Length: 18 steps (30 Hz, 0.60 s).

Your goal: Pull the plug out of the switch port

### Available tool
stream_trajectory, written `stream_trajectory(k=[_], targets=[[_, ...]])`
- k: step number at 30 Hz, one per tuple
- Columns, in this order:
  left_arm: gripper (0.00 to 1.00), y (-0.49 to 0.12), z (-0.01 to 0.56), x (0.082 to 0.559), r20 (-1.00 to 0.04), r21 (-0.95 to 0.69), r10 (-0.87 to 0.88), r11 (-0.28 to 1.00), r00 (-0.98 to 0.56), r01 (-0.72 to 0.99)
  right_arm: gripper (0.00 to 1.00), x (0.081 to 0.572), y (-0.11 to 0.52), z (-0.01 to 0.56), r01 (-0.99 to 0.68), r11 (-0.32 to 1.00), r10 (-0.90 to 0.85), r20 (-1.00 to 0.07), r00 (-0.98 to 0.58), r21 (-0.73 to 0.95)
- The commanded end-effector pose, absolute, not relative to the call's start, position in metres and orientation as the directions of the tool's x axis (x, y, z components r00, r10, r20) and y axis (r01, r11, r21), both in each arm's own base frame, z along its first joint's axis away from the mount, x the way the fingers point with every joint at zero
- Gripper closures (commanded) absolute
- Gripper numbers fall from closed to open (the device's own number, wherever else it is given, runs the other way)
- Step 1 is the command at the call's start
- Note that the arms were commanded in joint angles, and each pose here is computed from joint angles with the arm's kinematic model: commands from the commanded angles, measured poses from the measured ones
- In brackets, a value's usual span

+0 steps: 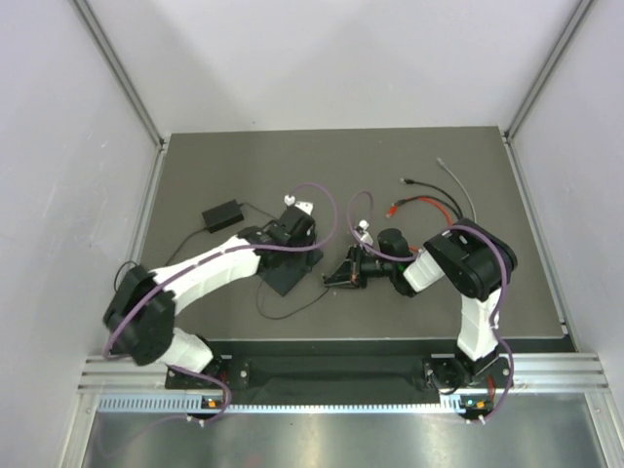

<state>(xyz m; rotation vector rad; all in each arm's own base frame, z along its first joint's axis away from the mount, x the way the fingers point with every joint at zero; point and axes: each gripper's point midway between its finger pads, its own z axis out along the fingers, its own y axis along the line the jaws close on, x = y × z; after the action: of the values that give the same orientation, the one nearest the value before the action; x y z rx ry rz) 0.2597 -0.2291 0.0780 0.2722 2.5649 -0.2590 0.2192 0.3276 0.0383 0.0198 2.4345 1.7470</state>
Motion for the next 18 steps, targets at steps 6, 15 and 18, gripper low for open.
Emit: stream_trajectory(k=[6, 15, 18], targets=[[0.46, -0.237, 0.203, 0.242, -0.718, -0.376, -0.051, 0.868, -0.695, 0.324, 1.00, 0.217, 0.353, 0.095, -0.242, 0.199, 0.050, -0.257, -0.965, 0.950], [0.44, -0.190, 0.220, 0.234, -0.753, -0.319, -0.119, 0.926, -0.647, 0.200, 1.00, 0.278, 0.391, 0.171, -0.385, 0.176, 0.099, -0.406, -0.909, 0.906], [0.46, -0.188, 0.224, 0.230, -0.756, -0.351, -0.158, 0.917, -0.635, 0.190, 1.00, 0.321, 0.408, 0.209, -0.447, 0.161, 0.215, -0.474, -0.854, 0.880]])
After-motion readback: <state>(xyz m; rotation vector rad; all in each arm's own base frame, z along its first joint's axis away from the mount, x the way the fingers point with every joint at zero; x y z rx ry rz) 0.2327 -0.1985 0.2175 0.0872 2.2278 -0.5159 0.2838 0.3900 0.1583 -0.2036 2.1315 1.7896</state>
